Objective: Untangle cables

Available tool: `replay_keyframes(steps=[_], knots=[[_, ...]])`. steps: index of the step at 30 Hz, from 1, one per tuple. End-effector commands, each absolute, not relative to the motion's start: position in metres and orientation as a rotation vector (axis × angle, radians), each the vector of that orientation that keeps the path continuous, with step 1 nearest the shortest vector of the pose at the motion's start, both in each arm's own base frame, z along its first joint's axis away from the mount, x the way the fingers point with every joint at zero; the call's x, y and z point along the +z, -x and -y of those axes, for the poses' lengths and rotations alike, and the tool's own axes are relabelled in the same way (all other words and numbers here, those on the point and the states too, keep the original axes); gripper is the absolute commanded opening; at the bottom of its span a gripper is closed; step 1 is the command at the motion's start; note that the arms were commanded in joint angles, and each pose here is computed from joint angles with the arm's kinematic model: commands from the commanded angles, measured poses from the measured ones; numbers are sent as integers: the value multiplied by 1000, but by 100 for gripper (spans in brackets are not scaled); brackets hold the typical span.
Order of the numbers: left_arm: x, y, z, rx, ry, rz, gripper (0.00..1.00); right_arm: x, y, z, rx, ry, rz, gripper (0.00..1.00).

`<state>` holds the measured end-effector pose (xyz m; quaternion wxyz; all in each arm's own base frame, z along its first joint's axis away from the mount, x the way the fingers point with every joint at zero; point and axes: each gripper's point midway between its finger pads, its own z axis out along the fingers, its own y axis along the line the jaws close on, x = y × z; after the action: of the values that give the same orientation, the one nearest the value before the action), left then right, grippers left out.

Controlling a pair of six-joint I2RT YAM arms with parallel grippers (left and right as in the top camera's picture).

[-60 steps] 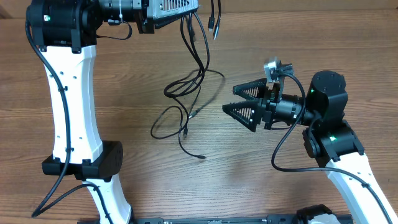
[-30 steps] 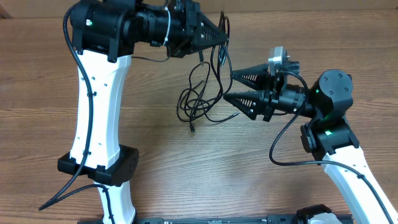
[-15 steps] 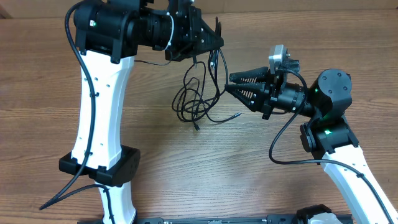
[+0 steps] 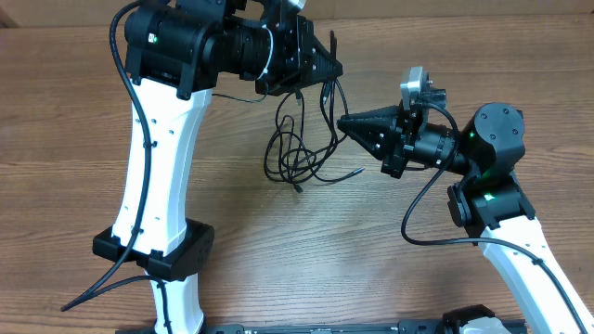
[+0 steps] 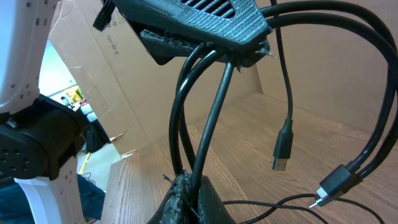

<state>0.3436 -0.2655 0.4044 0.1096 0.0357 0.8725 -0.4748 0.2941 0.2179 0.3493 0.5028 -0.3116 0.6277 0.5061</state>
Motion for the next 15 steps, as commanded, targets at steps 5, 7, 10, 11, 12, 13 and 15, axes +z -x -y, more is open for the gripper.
replay_keyframes(steps=[5, 7, 10, 11, 12, 13, 15], knots=[[415, -338, 259, -1385, -133, -2532, 5, 346, -308, -211, 1186, 664, -1573, 4], [416, -339, 255, -1404, -118, -2532, 5, 337, -318, -202, 1168, 576, -1638, 4], [418, -342, 243, -1440, -90, -2528, 5, 328, -329, -187, 1141, 498, -1694, 4], [419, -342, 239, -1453, -92, -2522, 4, 327, -332, -182, 1137, 468, -1708, 4], [420, -343, 234, -1471, -85, -2518, 4, 326, -336, -176, 1129, 442, -1718, 4], [421, -343, 230, -1487, -80, -2513, 4, 326, -338, -171, 1122, 426, -1721, 4], [423, -345, 220, -1513, -67, -2502, 4, 326, -343, -161, 1112, 387, -1726, 4]])
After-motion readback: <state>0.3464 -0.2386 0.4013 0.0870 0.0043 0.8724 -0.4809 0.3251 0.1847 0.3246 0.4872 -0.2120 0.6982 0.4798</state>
